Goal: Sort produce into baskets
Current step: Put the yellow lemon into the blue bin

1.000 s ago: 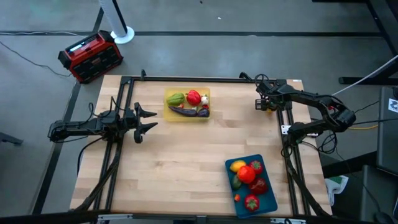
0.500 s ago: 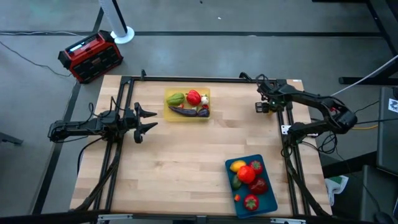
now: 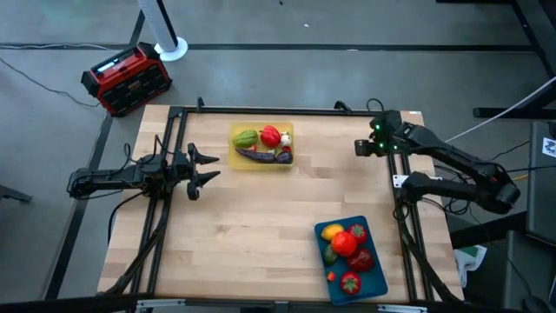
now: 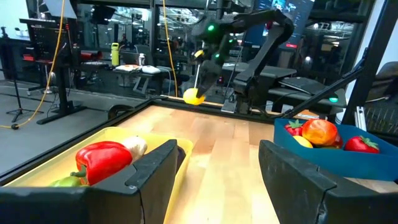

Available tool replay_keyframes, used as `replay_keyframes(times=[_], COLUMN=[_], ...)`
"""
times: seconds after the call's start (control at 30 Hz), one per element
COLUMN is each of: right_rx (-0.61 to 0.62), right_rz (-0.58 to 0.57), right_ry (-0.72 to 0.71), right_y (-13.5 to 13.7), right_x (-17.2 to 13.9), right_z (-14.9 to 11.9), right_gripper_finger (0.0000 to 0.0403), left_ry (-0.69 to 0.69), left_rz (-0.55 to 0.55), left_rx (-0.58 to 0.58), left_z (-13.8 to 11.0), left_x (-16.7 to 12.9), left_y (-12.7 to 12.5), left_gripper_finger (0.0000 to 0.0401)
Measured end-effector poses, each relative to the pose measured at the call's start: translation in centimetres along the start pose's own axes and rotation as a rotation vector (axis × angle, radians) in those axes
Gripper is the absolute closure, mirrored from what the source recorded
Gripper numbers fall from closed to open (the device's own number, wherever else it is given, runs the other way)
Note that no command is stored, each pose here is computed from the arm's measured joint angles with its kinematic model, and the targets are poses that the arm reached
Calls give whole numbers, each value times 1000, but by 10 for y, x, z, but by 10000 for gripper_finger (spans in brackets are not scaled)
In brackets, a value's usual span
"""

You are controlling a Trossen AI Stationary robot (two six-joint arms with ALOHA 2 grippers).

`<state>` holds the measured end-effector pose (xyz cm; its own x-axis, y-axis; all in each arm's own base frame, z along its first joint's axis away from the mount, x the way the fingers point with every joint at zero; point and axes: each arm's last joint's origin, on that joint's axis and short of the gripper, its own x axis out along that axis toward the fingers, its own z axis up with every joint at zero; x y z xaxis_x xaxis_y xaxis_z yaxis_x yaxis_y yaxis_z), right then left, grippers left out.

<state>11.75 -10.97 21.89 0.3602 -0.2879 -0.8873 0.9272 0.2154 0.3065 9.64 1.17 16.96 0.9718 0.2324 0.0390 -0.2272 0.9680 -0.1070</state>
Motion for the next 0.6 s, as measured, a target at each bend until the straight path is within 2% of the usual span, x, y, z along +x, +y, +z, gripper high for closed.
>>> replay_keyframes(times=[0.27, 0.43, 0.6], right_rx=[-130, -206, -276], right_rz=[337, 477, 615], right_ry=[-63, -113, -11], right_y=[54, 91, 111], right_x=[-16, -22, -31], right_z=[-29, -59, -98], right_gripper_finger=[219, 219, 219], left_ry=[0, 0, 0], left_rz=[-1, 0, -1], left_rx=[-3, -7, -9], left_z=[0, 0, 0], left_x=[0, 0, 0], left_y=[0, 0, 0], left_gripper_finger=[178, 178, 178])
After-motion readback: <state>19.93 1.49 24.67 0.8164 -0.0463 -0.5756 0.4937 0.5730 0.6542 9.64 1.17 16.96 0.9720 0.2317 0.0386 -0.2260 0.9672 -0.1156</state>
